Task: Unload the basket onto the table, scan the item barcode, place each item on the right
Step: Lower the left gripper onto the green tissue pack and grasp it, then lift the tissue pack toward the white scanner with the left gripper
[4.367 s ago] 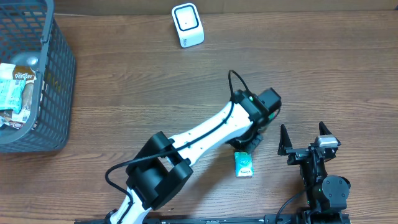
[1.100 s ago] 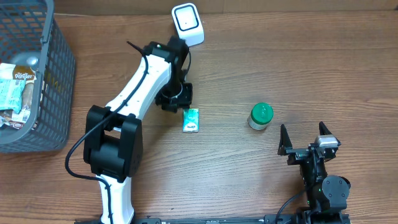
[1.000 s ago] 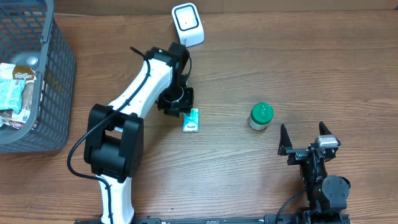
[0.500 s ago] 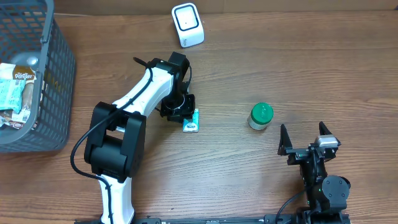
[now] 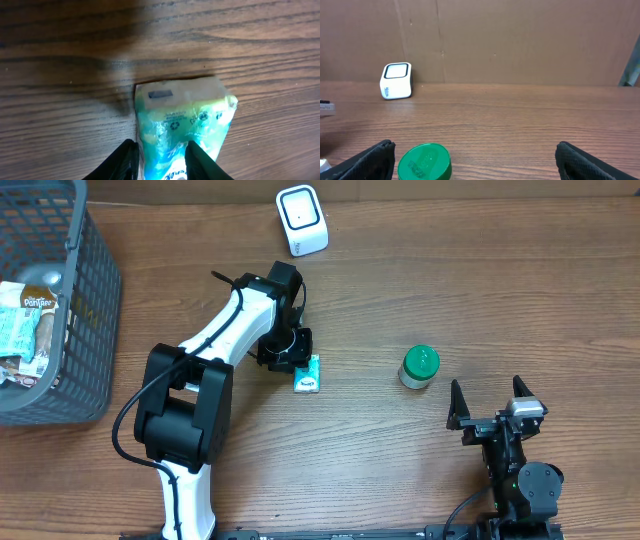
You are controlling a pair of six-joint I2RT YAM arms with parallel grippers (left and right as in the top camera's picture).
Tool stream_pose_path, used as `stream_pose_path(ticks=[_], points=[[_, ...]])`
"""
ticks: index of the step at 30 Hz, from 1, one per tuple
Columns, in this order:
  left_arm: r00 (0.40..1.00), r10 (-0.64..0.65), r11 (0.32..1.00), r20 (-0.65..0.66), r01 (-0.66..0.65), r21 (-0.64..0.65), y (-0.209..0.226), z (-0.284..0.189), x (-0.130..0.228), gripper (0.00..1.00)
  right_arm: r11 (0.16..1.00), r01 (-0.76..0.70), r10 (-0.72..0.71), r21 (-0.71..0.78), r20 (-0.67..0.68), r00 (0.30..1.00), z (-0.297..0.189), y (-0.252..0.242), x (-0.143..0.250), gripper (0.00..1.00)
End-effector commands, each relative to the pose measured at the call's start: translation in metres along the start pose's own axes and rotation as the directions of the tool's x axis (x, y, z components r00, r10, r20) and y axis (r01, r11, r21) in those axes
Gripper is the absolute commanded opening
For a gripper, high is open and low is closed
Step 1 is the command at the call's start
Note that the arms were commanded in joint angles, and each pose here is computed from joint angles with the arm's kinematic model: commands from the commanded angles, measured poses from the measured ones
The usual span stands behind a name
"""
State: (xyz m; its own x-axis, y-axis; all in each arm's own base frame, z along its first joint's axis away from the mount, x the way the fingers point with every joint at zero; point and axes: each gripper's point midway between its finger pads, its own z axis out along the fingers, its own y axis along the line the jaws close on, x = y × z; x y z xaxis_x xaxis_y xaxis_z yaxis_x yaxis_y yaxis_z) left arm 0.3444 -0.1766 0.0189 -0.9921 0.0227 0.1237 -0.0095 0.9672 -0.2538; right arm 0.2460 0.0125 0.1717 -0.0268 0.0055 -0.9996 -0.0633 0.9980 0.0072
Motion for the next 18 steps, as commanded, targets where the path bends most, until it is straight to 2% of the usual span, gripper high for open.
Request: stream_pose_path(ticks=[1, 4, 10, 15, 17, 18], points=[[1.000, -0.026, 1.000, -0.017, 0.025, -0.014, 0.006, 0.011, 0.006, 0.34, 1.000, 0.003, -0.003, -0.008, 0.002, 1.000, 0.000, 0.002, 0.002, 1.00], [0.999, -0.043, 0.999, -0.020, 0.043, -0.015, 0.011, 0.021, 0.010, 0.33, 1.000, 0.003, -0.003, -0.008, 0.002, 1.000, 0.000, 0.002, 0.002, 1.00], [0.999, -0.039, 0.999, -0.009, 0.039, -0.007, 0.012, 0.028, 0.010, 0.18, 1.000, 0.003, -0.003, -0.008, 0.002, 1.000, 0.000, 0.002, 0.002, 1.00], [0.999, -0.020, 1.000, 0.045, 0.021, -0.008, 0.004, 0.008, -0.006, 0.07, 1.000, 0.003, -0.003, -0.008, 0.002, 1.000, 0.000, 0.002, 0.002, 1.00], [0.997, -0.012, 0.999, 0.081, 0.016, -0.042, 0.004, -0.006, -0.015, 0.07, 1.000, 0.003, -0.003, -0.008, 0.002, 1.000, 0.000, 0.002, 0.002, 1.00], [0.992, 0.001, 0.995, 0.124, 0.011, -0.099, 0.005, -0.024, -0.024, 0.06, 1.000, 0.003, -0.003, -0.008, 0.002, 1.000, 0.000, 0.002, 0.002, 1.00]])
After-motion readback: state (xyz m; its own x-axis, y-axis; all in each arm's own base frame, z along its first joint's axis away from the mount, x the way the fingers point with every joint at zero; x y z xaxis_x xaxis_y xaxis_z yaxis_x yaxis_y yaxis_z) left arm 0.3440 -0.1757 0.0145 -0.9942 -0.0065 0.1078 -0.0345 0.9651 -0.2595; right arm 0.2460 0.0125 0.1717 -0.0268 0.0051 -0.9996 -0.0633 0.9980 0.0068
